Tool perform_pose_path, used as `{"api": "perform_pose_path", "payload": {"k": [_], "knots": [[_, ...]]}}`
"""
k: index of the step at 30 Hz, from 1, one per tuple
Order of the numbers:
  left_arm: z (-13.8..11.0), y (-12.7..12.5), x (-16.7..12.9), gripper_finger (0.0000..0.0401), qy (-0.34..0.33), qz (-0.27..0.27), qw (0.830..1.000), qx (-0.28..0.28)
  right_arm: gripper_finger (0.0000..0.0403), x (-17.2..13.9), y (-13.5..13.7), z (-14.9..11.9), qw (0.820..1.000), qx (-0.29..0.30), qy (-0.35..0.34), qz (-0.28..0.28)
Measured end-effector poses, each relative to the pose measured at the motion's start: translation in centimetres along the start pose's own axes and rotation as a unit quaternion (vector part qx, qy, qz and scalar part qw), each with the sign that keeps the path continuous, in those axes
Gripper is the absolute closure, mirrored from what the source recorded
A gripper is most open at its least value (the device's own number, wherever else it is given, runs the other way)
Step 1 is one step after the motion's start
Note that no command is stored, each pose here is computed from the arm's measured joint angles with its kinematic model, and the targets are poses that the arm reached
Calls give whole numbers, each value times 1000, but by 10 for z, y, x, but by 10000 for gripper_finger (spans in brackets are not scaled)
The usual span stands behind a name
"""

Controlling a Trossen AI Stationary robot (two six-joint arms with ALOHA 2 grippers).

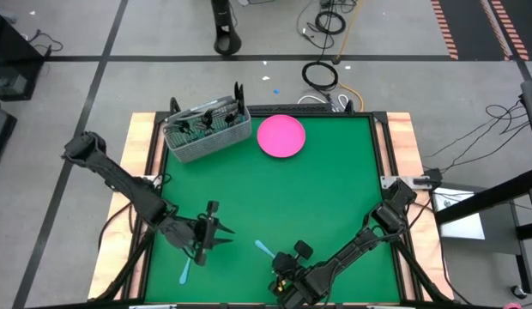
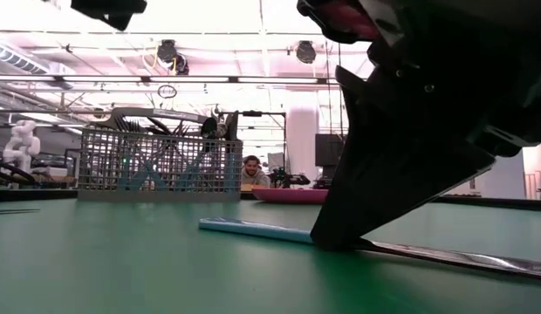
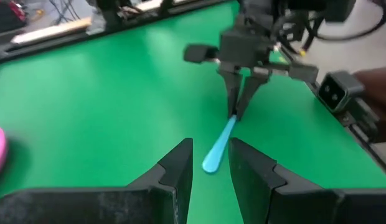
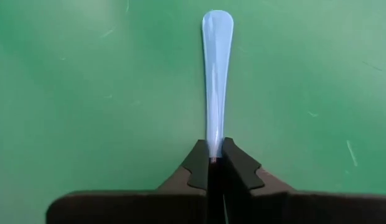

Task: Sort silverware
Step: Put the blue knife into the gray silverware holder

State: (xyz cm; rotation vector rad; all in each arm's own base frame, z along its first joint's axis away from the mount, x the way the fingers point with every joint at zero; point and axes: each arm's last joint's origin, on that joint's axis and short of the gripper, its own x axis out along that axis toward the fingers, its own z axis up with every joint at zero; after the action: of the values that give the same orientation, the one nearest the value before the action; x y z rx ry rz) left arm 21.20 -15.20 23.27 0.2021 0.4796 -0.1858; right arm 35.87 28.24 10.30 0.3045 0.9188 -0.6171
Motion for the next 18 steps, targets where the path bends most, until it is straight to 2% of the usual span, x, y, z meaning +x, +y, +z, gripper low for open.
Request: {"api": "perform_pose_path", "payload": {"k": [8, 12, 18], "knots": [[16, 16, -30, 296, -50, 6, 999, -12, 401, -19, -4, 16, 999, -30, -29, 7], [19, 21, -36, 296, -60, 6, 998, -28, 401, -28, -6, 31, 998, -33, -49, 12], [17, 37, -37, 296, -60, 37, 996, -61, 401, -36, -9, 43, 996, -47, -69, 14]]}}
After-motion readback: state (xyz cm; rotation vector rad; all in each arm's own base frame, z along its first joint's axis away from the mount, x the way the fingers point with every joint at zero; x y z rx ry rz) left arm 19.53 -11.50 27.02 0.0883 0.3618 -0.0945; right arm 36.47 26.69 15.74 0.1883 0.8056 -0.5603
